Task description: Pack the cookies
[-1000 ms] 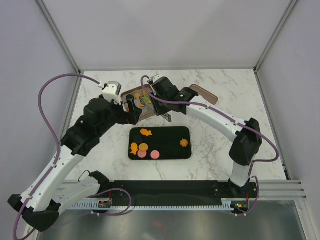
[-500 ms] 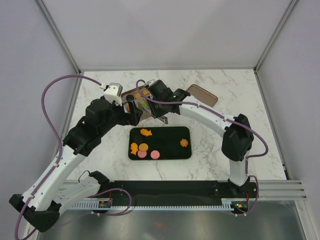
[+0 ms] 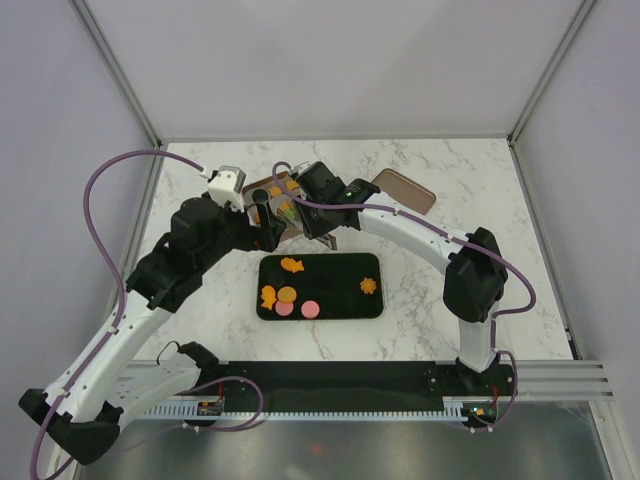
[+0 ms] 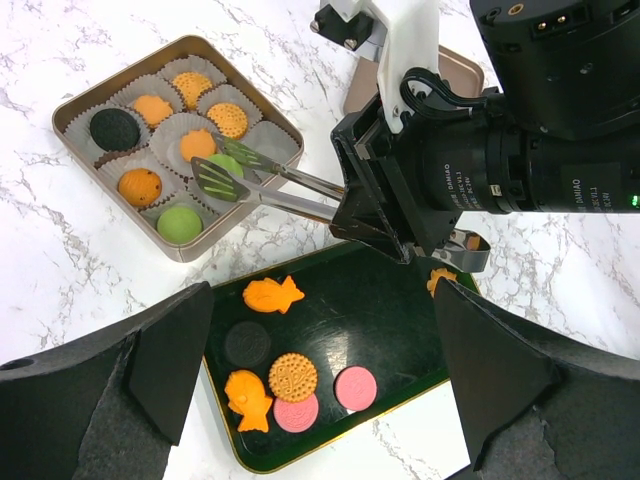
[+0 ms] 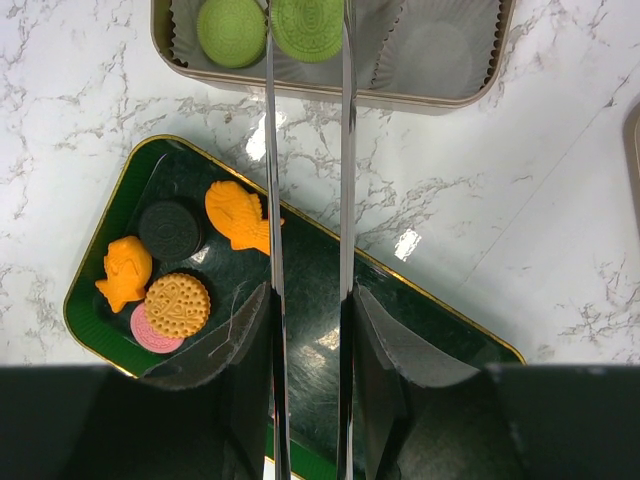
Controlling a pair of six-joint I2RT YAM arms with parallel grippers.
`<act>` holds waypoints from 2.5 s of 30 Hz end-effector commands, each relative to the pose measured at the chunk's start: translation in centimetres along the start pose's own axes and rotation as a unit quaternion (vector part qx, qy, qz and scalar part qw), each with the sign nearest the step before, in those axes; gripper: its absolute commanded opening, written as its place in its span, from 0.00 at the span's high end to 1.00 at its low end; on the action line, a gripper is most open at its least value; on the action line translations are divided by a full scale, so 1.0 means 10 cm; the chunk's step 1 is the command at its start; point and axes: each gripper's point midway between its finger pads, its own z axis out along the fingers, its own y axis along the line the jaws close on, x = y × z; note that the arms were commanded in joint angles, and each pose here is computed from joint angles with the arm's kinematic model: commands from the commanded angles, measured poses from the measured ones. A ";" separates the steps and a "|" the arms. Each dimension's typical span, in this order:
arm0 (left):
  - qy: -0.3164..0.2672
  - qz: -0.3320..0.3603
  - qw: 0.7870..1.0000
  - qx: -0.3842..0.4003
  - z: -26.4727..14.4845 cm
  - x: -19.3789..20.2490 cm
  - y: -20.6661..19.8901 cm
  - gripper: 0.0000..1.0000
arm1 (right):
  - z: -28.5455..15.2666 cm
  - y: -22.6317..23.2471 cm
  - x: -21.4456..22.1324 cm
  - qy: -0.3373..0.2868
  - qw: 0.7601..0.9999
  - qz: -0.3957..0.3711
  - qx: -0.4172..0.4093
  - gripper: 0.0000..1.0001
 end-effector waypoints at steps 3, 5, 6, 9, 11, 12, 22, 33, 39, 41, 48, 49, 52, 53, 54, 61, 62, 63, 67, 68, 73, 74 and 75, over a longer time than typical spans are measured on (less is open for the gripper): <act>-0.025 -0.003 1.000 0.010 -0.02 -0.13 -0.03 0.00 | -0.05 0.03 -0.10 -0.019 1.000 0.005 -0.008 0.63; -0.027 -0.003 1.000 0.010 -0.02 -0.13 -0.02 0.00 | -0.04 0.02 -0.09 -0.017 1.000 0.004 -0.007 0.63; -0.027 -0.003 1.000 0.010 -0.02 -0.13 -0.02 0.00 | -0.04 0.02 -0.08 -0.017 1.000 0.005 -0.007 0.63; -0.026 -0.003 1.000 0.010 -0.01 -0.13 -0.03 0.00 | -0.05 0.01 -0.06 -0.015 1.000 0.004 -0.006 0.62; -0.024 -0.002 1.000 0.010 -0.01 -0.13 -0.02 0.00 | -0.06 0.01 -0.06 -0.014 1.000 0.002 -0.005 0.61; -0.026 -0.002 1.000 0.011 -0.01 -0.13 -0.03 0.00 | -0.07 0.00 -0.06 -0.015 1.000 0.003 -0.005 0.61; -0.025 -0.004 1.000 0.010 -0.01 -0.13 -0.01 0.00 | -0.08 -0.03 -0.06 -0.015 1.000 0.003 -0.001 0.60; -0.023 -0.005 1.000 0.010 0.00 -0.12 -0.01 0.00 | -0.09 -0.04 -0.05 -0.014 1.000 0.002 -0.001 0.55; -0.024 -0.006 1.000 0.009 0.00 -0.13 0.00 0.00 | -0.12 -0.03 -0.07 -0.019 1.000 0.003 -0.002 0.55; -0.025 -0.006 1.000 0.009 0.00 -0.13 0.00 0.00 | -0.12 -0.03 -0.08 -0.019 1.000 0.003 -0.002 0.55; -0.024 -0.006 1.000 0.009 0.00 -0.13 0.00 0.00 | -0.15 -0.04 -0.10 -0.021 1.000 0.004 -0.002 0.54; -0.024 -0.006 1.000 0.009 0.00 -0.13 0.00 0.00 | -0.15 -0.04 -0.09 -0.019 1.000 0.004 -0.002 0.54; -0.025 -0.006 1.000 0.009 0.00 -0.14 0.00 0.00 | -0.15 -0.05 -0.09 -0.020 1.000 0.003 -0.001 0.53; -0.025 -0.006 1.000 0.009 0.00 -0.14 0.00 0.00 | -0.16 -0.05 -0.09 -0.021 1.000 0.003 -0.002 0.53; -0.027 -0.006 1.000 0.009 0.00 -0.14 0.00 0.00 | -0.16 -0.04 -0.10 -0.022 1.000 0.004 -0.003 0.52; -0.028 -0.007 1.000 0.009 -0.01 -0.15 0.00 0.00 | -0.19 -0.04 -0.12 -0.025 1.000 0.003 -0.002 0.52; -0.027 -0.007 1.000 0.009 -0.01 -0.15 0.00 0.00 | -0.19 -0.04 -0.12 -0.026 1.000 0.003 -0.002 0.52; -0.027 -0.007 1.000 0.009 -0.01 -0.15 0.00 0.00 | -0.20 -0.05 -0.12 -0.026 1.000 0.003 -0.001 0.52; -0.029 -0.008 0.999 0.010 -0.02 -0.17 -0.01 0.00 | -0.20 -0.05 -0.13 -0.027 1.000 0.004 -0.001 0.49; -0.029 -0.008 1.000 0.011 -0.01 -0.16 -0.01 0.00 | -0.21 -0.04 -0.13 -0.028 1.000 0.004 -0.002 0.49; -0.031 -0.009 0.999 0.011 -0.03 -0.18 -0.01 0.00 | -0.23 -0.05 -0.15 -0.030 1.000 0.004 -0.003 0.49; -0.031 -0.009 0.999 0.011 -0.03 -0.18 -0.01 0.00 | -0.25 -0.05 -0.16 -0.033 0.999 0.004 -0.003 0.48; -0.032 -0.011 0.999 0.011 -0.03 -0.18 -0.01 0.00 | -0.26 -0.06 -0.18 -0.035 0.999 0.004 -0.002 0.48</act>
